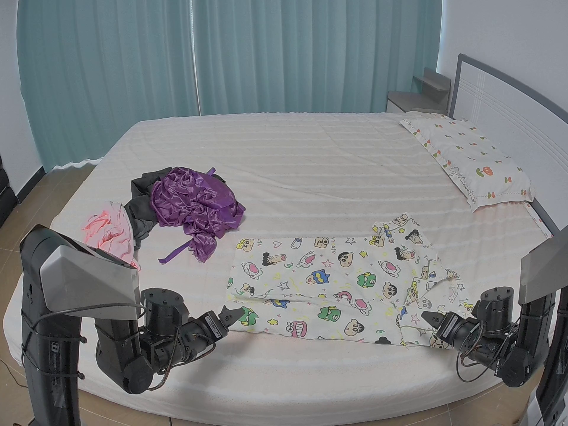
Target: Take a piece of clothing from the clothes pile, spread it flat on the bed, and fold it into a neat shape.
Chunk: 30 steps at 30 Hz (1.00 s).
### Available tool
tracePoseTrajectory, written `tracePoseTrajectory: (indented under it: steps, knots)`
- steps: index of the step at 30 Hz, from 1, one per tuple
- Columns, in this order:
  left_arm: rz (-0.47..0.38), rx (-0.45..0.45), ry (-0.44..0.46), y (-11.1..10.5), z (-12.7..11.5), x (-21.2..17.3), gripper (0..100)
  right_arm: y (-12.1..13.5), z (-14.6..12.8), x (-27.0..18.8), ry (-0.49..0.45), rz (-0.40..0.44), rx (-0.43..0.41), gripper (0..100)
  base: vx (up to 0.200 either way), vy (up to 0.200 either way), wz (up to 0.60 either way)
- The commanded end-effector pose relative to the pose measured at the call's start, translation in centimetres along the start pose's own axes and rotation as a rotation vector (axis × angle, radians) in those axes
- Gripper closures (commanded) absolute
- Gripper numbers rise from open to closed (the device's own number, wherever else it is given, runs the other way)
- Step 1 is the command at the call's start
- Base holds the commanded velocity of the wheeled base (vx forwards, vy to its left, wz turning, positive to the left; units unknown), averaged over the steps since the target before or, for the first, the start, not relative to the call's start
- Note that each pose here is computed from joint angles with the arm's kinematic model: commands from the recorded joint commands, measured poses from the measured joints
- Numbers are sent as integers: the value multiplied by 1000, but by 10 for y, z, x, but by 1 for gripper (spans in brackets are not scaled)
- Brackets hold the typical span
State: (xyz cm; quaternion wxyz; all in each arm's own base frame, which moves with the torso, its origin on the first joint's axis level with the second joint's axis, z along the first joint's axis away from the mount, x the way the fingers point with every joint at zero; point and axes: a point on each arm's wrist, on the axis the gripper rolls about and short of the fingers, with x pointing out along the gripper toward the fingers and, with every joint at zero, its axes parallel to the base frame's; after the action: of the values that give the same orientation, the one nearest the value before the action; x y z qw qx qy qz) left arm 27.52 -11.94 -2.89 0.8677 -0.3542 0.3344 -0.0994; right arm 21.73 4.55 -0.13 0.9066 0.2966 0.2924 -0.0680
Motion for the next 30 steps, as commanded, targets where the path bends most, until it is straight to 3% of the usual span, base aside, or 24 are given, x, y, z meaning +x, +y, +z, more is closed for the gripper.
tracePoseTrajectory:
  steps: [1,8,12,16,21,30]
  knots:
    - [1,0,1,0,0,0,0,-23,29,16,-70,-13,78,0,0,0,0]
    - [0,0,2,0,-1,0,0,-61,59,25,-32,94,131,0,0,0,0]
    - [2,0,0,0,0,0,0,-96,66,31,53,225,64,0,0,0,0]
    - [2,0,0,0,0,0,0,-111,66,44,61,245,16,0,0,0,0]
    - [2,0,2,0,-1,0,0,-110,56,61,96,266,-65,0,0,0,0]
    - [2,0,2,0,-1,0,0,-105,48,76,120,292,-109,0,0,0,0]
